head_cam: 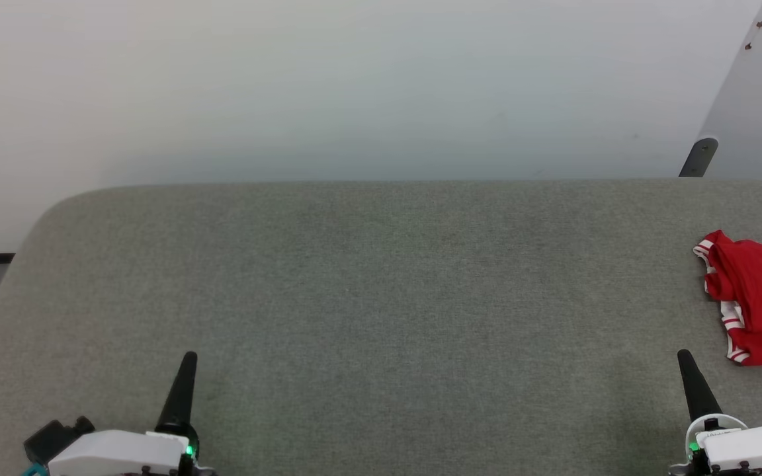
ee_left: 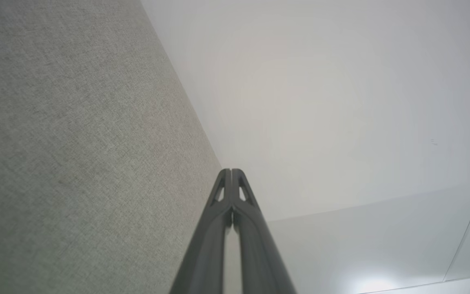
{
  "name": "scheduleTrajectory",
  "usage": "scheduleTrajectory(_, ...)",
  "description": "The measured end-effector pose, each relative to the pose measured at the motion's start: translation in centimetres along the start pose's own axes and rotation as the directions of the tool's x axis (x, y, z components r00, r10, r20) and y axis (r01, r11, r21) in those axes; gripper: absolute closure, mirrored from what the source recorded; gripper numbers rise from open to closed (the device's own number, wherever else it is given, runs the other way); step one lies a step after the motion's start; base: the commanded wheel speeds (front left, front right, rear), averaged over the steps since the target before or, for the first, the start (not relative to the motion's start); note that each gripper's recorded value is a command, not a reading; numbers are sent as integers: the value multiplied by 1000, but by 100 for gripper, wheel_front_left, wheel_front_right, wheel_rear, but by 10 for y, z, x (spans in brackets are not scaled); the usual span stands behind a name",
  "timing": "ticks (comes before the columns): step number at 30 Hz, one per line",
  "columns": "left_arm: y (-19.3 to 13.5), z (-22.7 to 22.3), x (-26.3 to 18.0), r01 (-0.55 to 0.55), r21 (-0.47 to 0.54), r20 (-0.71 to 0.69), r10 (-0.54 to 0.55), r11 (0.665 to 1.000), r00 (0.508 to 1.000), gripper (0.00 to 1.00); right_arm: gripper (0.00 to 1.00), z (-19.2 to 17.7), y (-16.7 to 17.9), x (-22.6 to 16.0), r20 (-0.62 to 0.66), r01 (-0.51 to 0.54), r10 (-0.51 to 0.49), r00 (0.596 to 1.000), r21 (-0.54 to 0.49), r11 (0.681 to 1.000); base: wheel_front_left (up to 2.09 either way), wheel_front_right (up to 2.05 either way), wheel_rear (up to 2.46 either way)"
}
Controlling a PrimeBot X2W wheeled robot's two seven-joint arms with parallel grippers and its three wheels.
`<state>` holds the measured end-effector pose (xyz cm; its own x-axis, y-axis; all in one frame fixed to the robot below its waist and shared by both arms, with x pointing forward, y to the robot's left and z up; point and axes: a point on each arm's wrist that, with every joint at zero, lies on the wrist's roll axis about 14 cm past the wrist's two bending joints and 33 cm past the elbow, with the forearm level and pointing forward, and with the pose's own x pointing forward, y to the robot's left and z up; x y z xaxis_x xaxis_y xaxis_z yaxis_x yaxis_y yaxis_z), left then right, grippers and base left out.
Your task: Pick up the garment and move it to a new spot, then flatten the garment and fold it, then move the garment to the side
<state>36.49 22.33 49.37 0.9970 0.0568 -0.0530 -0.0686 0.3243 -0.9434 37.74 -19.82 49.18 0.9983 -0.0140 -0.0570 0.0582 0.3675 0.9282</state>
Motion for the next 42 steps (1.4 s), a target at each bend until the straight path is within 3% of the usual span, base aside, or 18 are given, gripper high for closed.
scheduleTrajectory(17, -8, -7, 9, 19, -140, -16, -21, 990, 1000, 100, 100, 2, 4, 4, 0, -14, 15, 1000, 152, 988, 0, 0, 0)
scheduleTrajectory(42, -18, -18, 20, 40, -307, -40, -55, 951, 998, 100, 100, 7, 9, 8, 3, -40, 41, 999, 346, 938, 0, 0, 0)
